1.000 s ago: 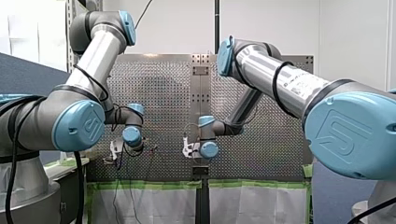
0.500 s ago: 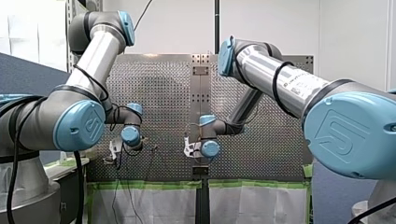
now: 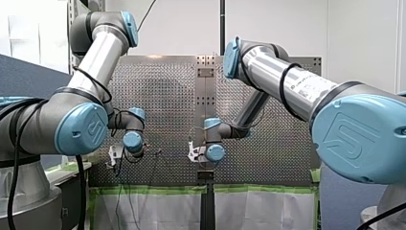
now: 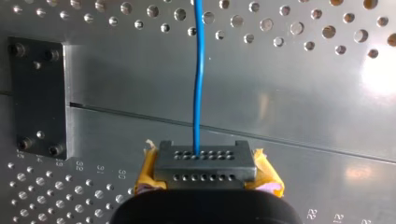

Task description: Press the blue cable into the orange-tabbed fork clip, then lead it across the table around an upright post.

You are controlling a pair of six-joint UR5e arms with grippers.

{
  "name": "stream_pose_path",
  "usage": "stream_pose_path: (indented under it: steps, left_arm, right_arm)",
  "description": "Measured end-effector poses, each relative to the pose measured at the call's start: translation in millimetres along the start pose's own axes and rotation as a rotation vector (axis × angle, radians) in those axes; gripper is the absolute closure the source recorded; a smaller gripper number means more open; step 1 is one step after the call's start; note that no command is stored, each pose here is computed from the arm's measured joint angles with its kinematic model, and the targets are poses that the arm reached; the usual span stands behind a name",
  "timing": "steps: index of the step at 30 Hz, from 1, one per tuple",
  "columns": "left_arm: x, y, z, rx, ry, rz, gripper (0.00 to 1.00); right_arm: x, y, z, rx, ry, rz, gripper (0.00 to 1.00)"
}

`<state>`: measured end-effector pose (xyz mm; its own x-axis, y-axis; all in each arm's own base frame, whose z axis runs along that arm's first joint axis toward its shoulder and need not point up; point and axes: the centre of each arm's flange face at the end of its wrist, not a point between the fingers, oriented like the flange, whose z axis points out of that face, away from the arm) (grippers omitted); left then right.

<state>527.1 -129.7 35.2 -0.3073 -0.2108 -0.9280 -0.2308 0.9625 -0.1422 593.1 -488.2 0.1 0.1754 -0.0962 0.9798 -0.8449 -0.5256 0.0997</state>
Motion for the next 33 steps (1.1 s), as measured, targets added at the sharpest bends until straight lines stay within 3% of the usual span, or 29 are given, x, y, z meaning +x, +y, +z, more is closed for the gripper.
stream_pose_path:
  steps: [8,13,17,26,33]
  left_arm:
    - [10.4,-4.9,-10.3,0.038,0.065,0.020,0.00]
    - [25.5,-4.6,-25.6,0.071,0.137,0.060,0.00]
    - [35.8,-3.0,-37.4,0.097,0.166,0.070,0.00]
    - [31.5,-5.4,-62.6,0.166,0.131,0.039,0.00]
    - [26.0,-11.2,-76.6,0.219,0.107,0.052,0.00]
  right_arm:
    - [0.0,-3.6,-1.4,0.005,-0.001,-0.002,1.00]
    - [-0.1,-4.2,-1.7,0.007,-0.001,-0.003,1.00]
    - [0.0,-4.4,-1.8,0.008,-0.002,-0.003,1.00]
    - [1.8,-5.1,-0.7,0.012,0.002,-0.004,1.00]
    - [6.8,-10.1,1.2,0.035,0.014,-0.004,1.00]
